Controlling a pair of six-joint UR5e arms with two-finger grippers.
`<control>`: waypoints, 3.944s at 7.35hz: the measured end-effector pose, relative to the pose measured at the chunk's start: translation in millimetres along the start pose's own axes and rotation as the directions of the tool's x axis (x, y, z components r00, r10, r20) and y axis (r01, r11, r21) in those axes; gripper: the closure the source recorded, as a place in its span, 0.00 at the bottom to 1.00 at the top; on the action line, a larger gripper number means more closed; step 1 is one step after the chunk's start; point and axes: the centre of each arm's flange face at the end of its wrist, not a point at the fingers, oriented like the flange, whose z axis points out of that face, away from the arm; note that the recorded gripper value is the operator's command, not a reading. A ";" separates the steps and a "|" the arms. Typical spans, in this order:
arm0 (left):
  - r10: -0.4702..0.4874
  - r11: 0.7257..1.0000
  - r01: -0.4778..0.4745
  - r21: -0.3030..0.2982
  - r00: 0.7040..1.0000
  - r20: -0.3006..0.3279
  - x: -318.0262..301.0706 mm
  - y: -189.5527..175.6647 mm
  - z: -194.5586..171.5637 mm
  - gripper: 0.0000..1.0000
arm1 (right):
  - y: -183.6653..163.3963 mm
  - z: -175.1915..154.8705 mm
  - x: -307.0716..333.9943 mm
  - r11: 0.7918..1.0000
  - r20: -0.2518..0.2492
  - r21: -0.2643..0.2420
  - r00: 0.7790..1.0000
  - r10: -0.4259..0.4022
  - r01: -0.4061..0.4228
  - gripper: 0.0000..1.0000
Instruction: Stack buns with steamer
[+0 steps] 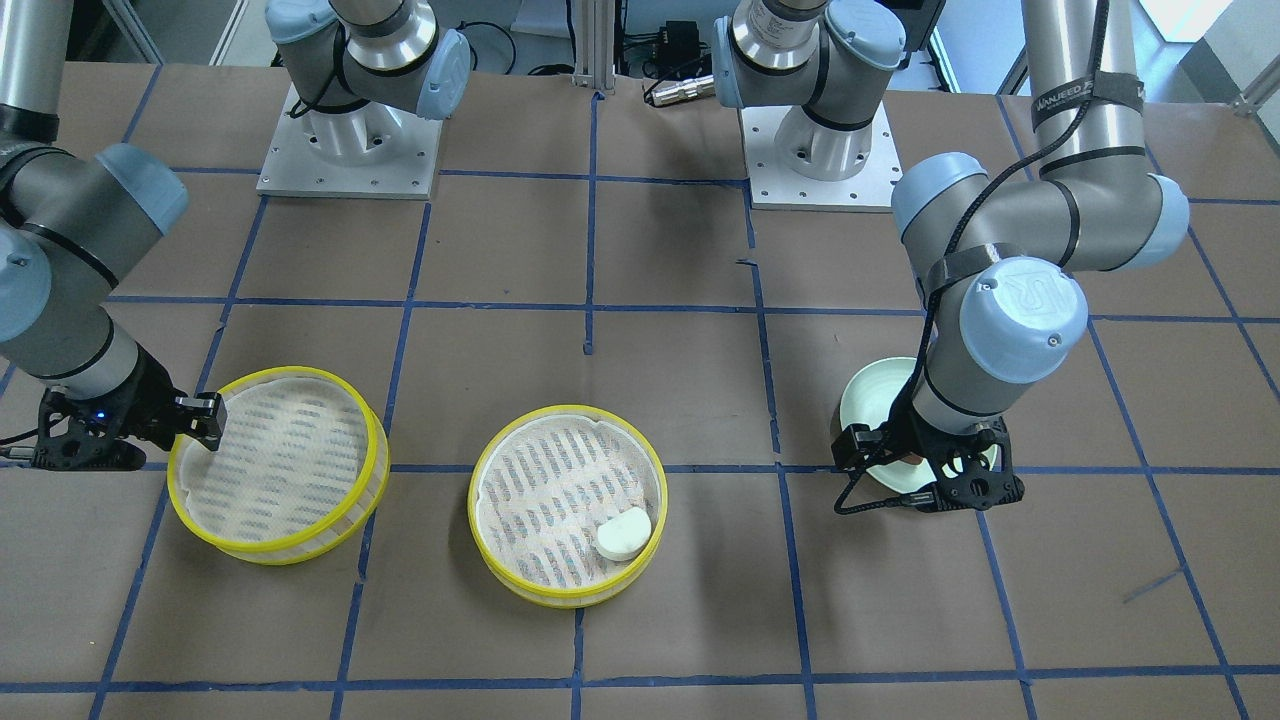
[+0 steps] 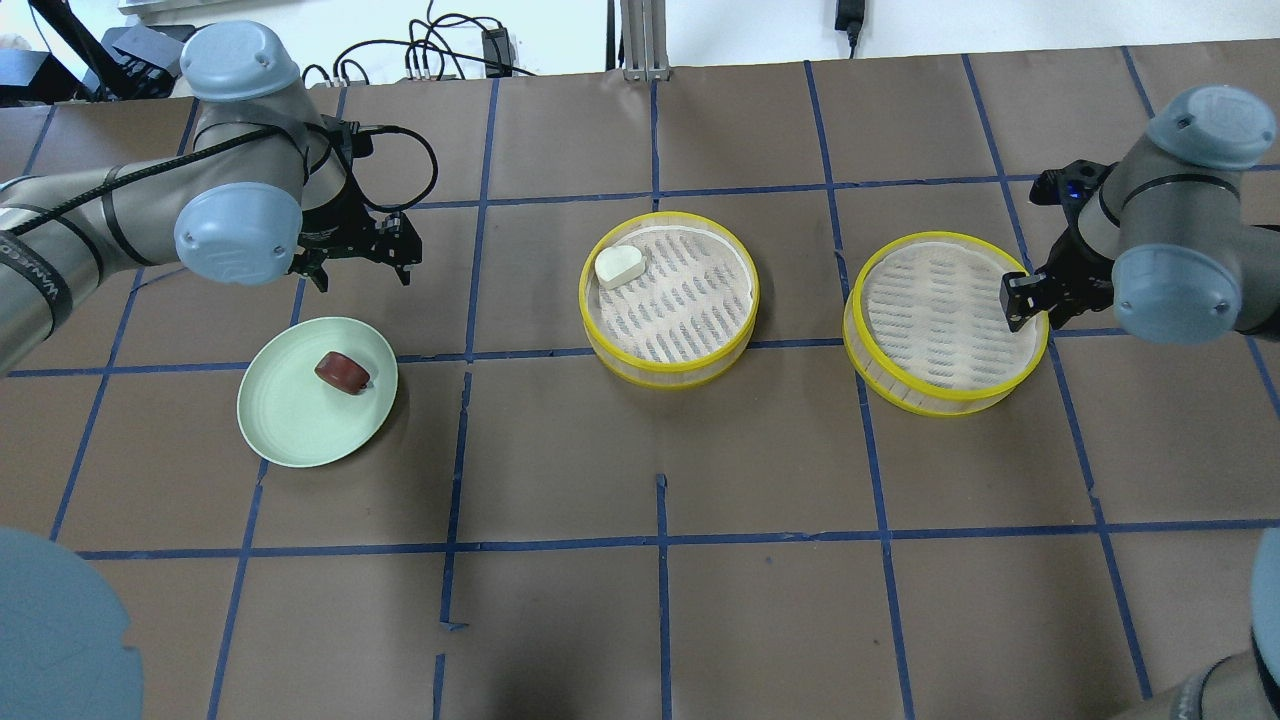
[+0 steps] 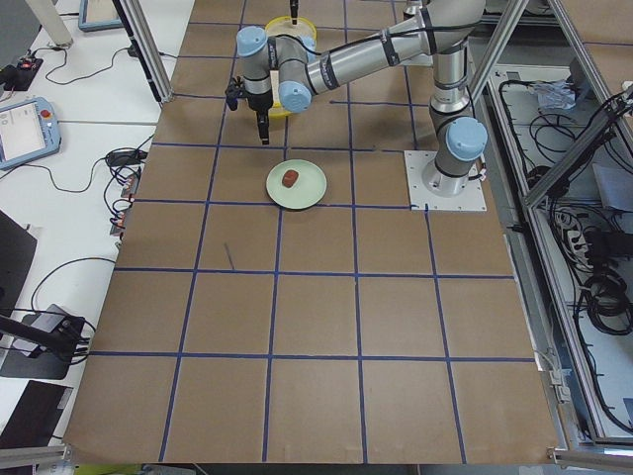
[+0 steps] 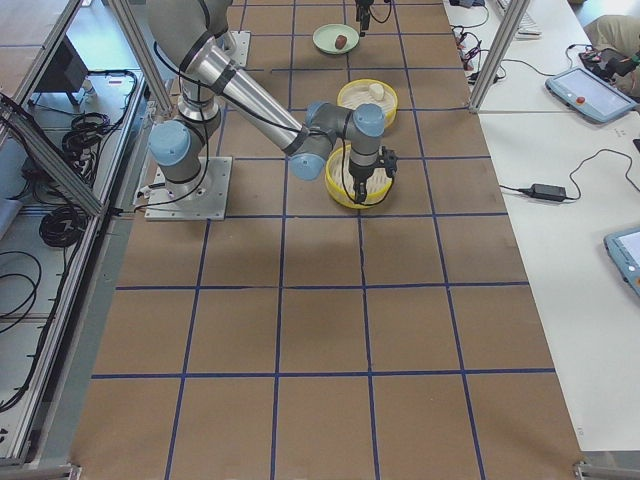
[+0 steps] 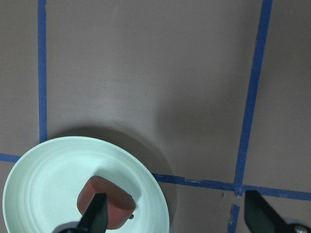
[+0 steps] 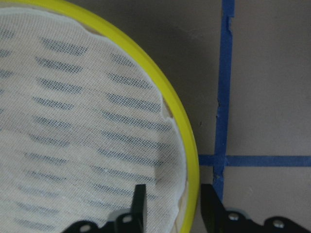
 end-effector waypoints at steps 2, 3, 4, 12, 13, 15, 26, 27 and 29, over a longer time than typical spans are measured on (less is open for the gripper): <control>0.022 1.000 -0.022 -0.008 1.000 -0.002 -16.1 0.2 6.4 0.00 | -0.5 -0.9 0.3 1.000 -0.001 0.002 1.000 -0.012 0.012 0.96; 0.039 0.999 -0.039 -0.013 0.999 -0.002 -18.1 1.3 8.8 0.00 | -1.6 -4.2 0.9 1.000 -0.004 0.008 1.000 -0.011 0.011 0.95; 0.058 0.998 -0.058 -0.017 0.998 -0.002 -19.5 2.1 10.3 0.01 | -5.4 -14.2 3.2 1.000 -0.016 0.022 1.000 -0.012 0.012 0.95; 0.073 0.994 -0.082 -0.066 0.987 -0.140 -79.8 26.9 71.0 0.02 | -14.9 -166.8 -165.1 0.991 0.052 0.022 0.990 0.134 -0.135 0.95; 0.067 0.994 -0.080 -0.075 0.985 -0.157 -79.1 31.4 76.3 0.02 | -18.9 -155.2 -204.6 0.989 0.049 0.004 0.988 0.146 -0.146 0.95; 0.058 0.994 -0.072 -0.082 0.984 -0.170 -75.5 35.2 79.7 0.03 | -25.9 -126.0 -267.5 0.986 0.007 -0.023 0.987 0.163 -0.163 0.95; 0.058 0.997 -0.065 -0.043 0.987 -0.148 -72.5 21.0 32.2 1.00 | -42.9 -90.9 -307.5 0.982 0.021 0.015 0.982 0.189 -0.189 0.93; 0.052 0.997 -0.060 -0.051 0.987 -0.151 -73.3 17.5 15.8 1.00 | -43.9 -90.1 -307.6 0.982 0.020 0.021 0.982 0.189 -0.189 0.93; 0.043 0.997 -0.052 -0.058 0.987 -0.153 -71.9 15.0 2.9 1.00 | -45.6 -84.3 -308.4 0.982 0.017 0.016 0.982 0.189 -0.189 0.92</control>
